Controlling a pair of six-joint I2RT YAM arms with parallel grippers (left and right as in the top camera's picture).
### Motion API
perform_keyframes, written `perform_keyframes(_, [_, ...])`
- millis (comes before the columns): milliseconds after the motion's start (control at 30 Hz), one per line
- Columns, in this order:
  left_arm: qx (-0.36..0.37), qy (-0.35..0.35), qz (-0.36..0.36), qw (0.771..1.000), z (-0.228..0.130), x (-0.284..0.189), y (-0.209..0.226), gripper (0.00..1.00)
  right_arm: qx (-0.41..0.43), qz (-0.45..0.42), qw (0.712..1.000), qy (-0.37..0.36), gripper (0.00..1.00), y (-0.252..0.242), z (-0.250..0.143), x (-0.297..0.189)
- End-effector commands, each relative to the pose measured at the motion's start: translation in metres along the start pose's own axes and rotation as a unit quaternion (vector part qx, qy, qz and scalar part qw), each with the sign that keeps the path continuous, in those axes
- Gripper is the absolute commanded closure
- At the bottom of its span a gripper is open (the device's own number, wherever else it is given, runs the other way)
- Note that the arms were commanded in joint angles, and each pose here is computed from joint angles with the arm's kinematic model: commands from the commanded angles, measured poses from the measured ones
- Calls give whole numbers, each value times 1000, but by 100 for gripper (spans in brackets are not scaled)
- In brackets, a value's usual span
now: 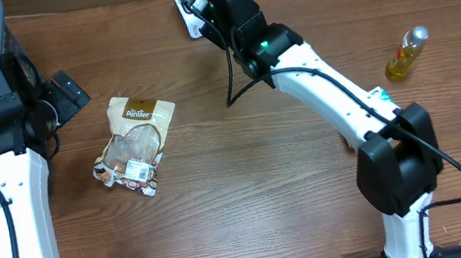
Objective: Scan the item barcode
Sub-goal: 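Hold the mint-green pouch in front of the white scanner window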
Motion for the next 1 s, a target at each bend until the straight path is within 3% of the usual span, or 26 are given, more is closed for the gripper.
perform_keyframes(0, [8,-15,4,1000,7,-7,0,1,-66,-22,998,-7,96,2,-3,18])
perform_keyframes(400, [8,-15,4,1000,7,-7,0,0,-136,-97,982,-86,96,8,-2,63])
perform_keyframes(600, [8,-15,4,1000,7,-7,0,1,-153,-117,976,-99,96,18,-19,88])
perform_keyframes(967, [8,-15,4,1000,7,-7,0,0,-139,-65,985,-73,96,49,-48,106])
Point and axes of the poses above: each gripper's point midway between its finger pads, its own x axis out along the fingers, its own y axis along the line the jaws close on, z = x × y, the point moved 5 cm from there along -x, back along the fingers, and after that the axes turned 9 degrees about x, right-handed, at the moved point
